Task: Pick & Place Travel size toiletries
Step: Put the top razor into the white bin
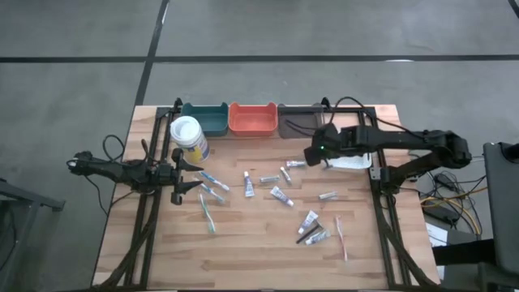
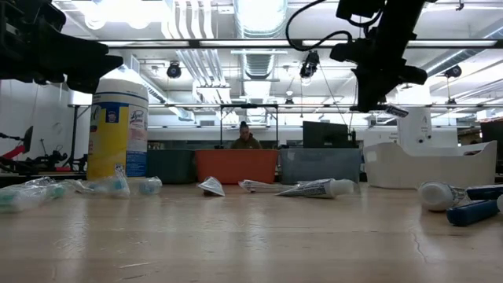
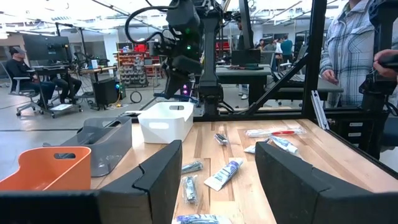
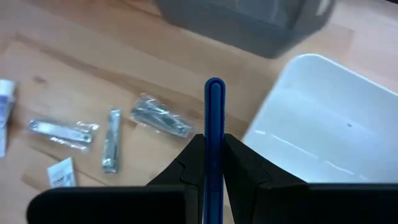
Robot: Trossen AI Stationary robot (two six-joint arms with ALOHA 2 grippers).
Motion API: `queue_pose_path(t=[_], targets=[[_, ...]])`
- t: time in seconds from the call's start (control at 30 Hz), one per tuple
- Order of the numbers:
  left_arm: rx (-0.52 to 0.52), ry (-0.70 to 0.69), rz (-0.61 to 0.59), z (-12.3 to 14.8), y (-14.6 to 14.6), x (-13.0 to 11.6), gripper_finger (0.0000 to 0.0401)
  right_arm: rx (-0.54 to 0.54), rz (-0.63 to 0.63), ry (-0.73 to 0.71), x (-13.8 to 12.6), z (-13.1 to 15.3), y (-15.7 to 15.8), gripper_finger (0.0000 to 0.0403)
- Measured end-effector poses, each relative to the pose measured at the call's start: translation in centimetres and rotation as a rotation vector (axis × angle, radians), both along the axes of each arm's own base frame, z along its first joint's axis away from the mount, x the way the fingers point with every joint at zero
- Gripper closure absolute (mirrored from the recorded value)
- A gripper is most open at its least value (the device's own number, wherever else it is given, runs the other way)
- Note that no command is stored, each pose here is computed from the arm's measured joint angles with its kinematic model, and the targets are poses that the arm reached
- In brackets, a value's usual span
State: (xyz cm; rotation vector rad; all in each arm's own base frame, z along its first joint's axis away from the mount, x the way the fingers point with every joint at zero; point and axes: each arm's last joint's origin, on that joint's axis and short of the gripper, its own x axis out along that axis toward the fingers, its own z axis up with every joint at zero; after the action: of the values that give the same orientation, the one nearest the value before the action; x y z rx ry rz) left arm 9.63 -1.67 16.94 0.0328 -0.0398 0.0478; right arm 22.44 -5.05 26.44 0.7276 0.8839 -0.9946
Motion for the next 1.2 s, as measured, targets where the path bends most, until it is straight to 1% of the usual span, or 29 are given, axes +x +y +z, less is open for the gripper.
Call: queue_pose_path(t=[0.13, 0.33, 0.6, 0.77, 1.2], targets=[[0.0, 0.0, 0.0, 0.0, 0.0, 0.0, 0.0192, 0.006, -0.064, 0.023, -1.0, 0.1, -0.9, 0.0364], [0.0, 0.0, 0.0, 0.0, 0.0, 0.0, 0.0192, -0.025, -0.185, 0.065, -2.2, -0.4, -2.9, 0.0361], [0.0, 0.0, 0.001, 0.0, 0.0, 0.0, 0.0192, -0.016, -0.306, 0.101, -3.3, -1.8, -5.5, 0.0361], [0.0, 0.001, 0.0, 0.0, 0.0, 0.0, 0.0192, -0.018, -0.337, 0.089, -3.6, -3.4, -6.1, 0.036], [0.0, 0.0, 0.001, 0.0, 0.0, 0.0, 0.0192, -0.031, -0.356, 0.028, -4.0, -7.4, -5.9, 0.036]])
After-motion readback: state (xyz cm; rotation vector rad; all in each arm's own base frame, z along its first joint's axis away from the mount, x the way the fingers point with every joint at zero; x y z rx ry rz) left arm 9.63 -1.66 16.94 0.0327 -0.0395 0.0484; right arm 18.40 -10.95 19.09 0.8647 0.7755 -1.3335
